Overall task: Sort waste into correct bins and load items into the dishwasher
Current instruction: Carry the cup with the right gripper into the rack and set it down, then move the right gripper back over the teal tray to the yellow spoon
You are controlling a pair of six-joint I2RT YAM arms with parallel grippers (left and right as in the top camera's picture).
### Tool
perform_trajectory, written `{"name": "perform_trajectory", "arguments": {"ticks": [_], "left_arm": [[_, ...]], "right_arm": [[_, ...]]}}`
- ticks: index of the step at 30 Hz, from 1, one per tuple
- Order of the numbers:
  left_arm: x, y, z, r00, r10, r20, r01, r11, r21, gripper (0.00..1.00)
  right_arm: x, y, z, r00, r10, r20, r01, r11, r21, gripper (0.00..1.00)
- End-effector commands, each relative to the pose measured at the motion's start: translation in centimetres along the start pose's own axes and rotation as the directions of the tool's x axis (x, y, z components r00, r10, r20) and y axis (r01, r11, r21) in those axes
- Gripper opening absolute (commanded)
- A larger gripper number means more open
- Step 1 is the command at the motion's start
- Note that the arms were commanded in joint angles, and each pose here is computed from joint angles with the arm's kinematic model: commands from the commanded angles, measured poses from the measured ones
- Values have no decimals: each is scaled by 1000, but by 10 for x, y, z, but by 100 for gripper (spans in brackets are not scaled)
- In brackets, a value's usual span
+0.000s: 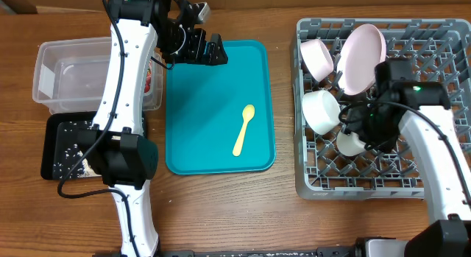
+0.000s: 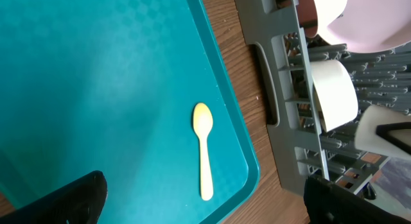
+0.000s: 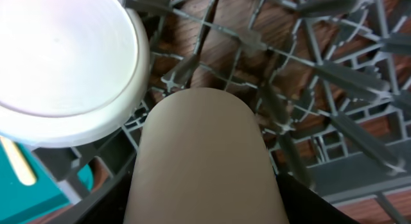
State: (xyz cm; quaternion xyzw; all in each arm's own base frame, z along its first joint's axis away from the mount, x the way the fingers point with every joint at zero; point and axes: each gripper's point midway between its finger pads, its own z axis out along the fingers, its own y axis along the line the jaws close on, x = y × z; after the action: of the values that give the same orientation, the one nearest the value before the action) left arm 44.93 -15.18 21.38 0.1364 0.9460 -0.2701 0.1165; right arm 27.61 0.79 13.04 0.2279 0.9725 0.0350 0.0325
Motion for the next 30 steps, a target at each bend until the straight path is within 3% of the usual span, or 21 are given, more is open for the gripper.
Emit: {"name": "perform_trajectory", "arguments": {"ticks": [1, 8, 17, 23, 30], "left_arm": [[-4, -5, -7, 1000, 5, 23, -5, 1000, -6, 100], [-3, -6, -7, 1000, 7, 19, -6, 1000, -12, 100], [-3, -4, -6, 1000, -6, 19, 6, 1000, -26, 100], [-10, 22, -18, 991, -113, 69, 117, 991, -70, 100], [-10, 74, -47, 960, -247, 134, 261, 960, -98, 100]], "right_arm": [[4, -7, 14, 999, 18, -29, -17, 999, 52, 54], [4, -5, 19, 999, 19, -50, -17, 999, 48, 81], [-24, 32, -39, 999, 3, 47, 2, 994, -109, 82], [-31, 106, -93, 968, -134, 214, 188, 948, -258, 79], [-7, 189, -64, 954, -220, 205, 277, 909, -313, 77]]}}
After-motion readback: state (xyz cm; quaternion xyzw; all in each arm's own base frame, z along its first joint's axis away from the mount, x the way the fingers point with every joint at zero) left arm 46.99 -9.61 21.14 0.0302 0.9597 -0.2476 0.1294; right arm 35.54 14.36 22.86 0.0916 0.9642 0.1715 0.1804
